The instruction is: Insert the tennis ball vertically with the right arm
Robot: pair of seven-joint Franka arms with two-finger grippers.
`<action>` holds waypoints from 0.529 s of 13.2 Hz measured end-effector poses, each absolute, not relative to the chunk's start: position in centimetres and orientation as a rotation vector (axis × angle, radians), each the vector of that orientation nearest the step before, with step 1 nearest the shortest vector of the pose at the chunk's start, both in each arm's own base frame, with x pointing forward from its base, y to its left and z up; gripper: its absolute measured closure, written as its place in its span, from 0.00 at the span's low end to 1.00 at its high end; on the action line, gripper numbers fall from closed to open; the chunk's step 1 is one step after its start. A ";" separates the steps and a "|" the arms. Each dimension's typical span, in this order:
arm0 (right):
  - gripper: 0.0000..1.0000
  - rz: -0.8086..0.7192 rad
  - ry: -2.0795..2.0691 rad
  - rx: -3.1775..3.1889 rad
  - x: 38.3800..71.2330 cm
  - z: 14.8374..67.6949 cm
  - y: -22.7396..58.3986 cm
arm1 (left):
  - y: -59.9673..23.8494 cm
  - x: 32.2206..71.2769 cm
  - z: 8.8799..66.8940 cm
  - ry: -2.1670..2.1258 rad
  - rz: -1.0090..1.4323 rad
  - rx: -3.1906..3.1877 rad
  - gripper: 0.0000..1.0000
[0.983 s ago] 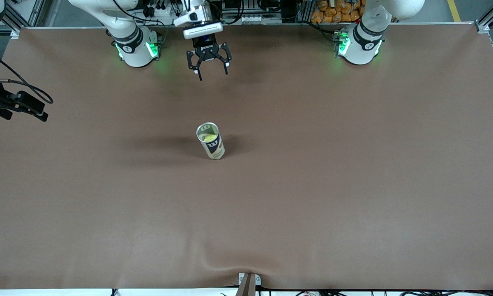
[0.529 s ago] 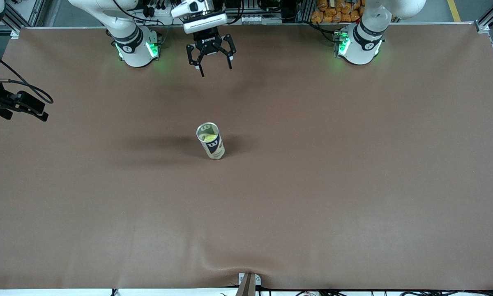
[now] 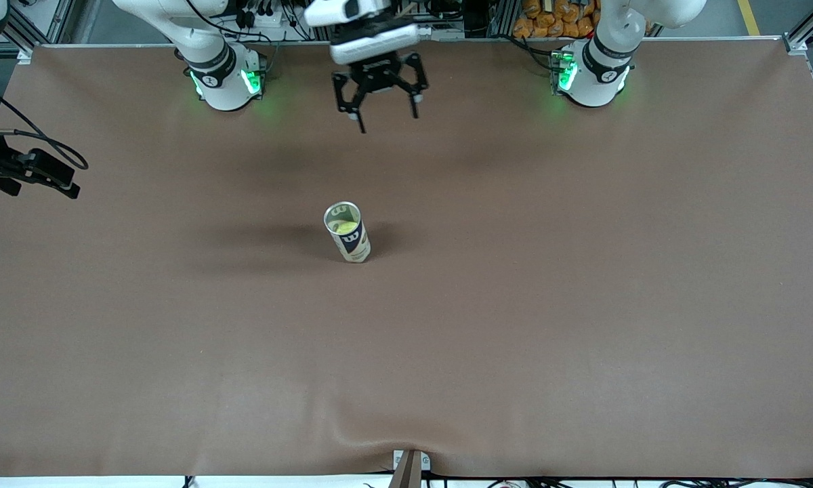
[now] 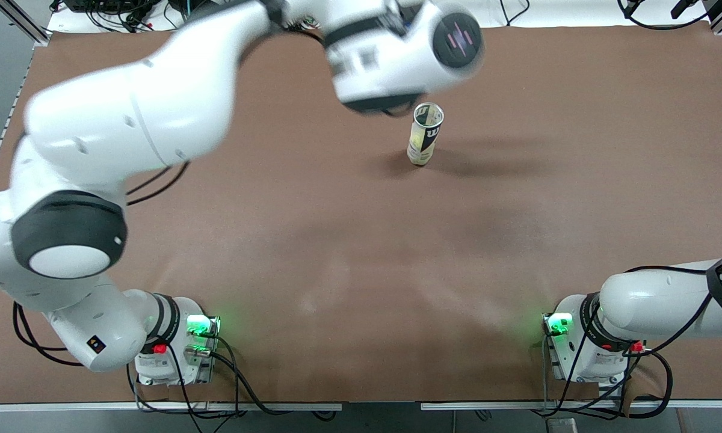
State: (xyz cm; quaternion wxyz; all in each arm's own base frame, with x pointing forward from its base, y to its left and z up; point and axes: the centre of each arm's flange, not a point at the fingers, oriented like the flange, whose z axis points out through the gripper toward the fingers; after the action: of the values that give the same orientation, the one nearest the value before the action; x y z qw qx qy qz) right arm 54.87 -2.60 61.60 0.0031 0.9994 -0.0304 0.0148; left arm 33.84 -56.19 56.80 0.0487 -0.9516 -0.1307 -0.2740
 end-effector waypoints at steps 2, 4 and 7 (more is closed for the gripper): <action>0.00 0.046 -0.094 3.134 54.8 61.6 -2.6 | -51.2 38.7 59.7 -0.419 -0.728 -2.927 0.00; 0.00 0.047 -0.095 3.134 54.8 61.7 -2.6 | -46.0 43.3 61.2 -0.472 -0.587 -2.971 0.00; 0.00 0.052 -0.094 3.133 54.6 61.9 -2.6 | -35.4 50.5 63.8 -0.497 -0.420 -3.049 0.00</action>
State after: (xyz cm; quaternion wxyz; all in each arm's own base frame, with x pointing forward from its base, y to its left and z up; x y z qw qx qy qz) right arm 54.65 -2.55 61.87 0.0032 0.9994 -0.0299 0.0166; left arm 50.53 -35.39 63.77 0.0119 -0.9779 -0.1595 -0.1348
